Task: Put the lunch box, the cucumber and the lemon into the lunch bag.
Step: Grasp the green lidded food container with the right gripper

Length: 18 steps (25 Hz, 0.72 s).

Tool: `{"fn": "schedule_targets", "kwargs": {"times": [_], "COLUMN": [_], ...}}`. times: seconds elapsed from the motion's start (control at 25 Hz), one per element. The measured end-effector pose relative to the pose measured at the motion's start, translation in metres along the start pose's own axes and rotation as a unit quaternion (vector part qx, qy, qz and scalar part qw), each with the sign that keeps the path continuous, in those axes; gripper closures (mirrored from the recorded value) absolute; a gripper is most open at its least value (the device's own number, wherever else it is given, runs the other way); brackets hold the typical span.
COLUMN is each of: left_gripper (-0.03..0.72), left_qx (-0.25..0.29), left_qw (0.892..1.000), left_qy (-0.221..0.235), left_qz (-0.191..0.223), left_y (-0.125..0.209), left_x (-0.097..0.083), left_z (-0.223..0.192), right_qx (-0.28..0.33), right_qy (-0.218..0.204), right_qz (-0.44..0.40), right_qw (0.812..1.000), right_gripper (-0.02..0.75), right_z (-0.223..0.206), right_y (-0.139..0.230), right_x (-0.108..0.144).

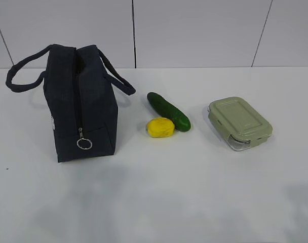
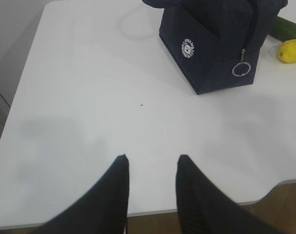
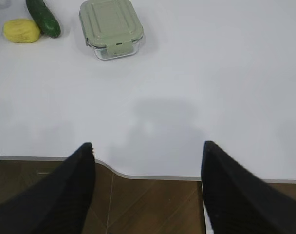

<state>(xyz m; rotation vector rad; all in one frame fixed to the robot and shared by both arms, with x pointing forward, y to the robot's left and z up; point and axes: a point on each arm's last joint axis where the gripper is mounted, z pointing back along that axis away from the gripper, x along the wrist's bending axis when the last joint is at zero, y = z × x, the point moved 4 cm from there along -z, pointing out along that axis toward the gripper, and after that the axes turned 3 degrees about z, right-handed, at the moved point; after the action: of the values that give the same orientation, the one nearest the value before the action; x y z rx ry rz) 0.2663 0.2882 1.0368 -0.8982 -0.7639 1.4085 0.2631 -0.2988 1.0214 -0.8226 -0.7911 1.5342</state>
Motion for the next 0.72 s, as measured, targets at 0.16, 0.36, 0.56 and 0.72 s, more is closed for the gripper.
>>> {"fn": "schedule_targets", "kwargs": {"times": [0.16,0.36,0.56,0.72], "left_gripper": [0.453,0.453,0.453,0.453], "left_qx": [0.000,0.000,0.000,0.000], "left_qw": [1.000,1.000,1.000,1.000], "left_qy": [0.000,0.000,0.000,0.000], "left_qz": [0.000,0.000,0.000,0.000], "left_y": [0.0000,0.0000,0.0000,0.0000], "left_x": [0.0000,0.0000,0.0000,0.0000], "left_z": [0.0000,0.0000,0.0000,0.0000], "right_qx": [0.000,0.000,0.003,0.043], "right_qy": [0.000,0.000,0.002,0.007], "right_qz": [0.000,0.000,0.001,0.006], "right_qw": [1.000,1.000,1.000,0.999], "right_gripper": [0.230,0.230,0.229,0.230], "right_z": [0.0000,0.0000,-0.0006,-0.0090], "right_y": [0.0000,0.0000,-0.0002,-0.0046], "right_x": [0.0000,0.0000,-0.0005,-0.0030]}}
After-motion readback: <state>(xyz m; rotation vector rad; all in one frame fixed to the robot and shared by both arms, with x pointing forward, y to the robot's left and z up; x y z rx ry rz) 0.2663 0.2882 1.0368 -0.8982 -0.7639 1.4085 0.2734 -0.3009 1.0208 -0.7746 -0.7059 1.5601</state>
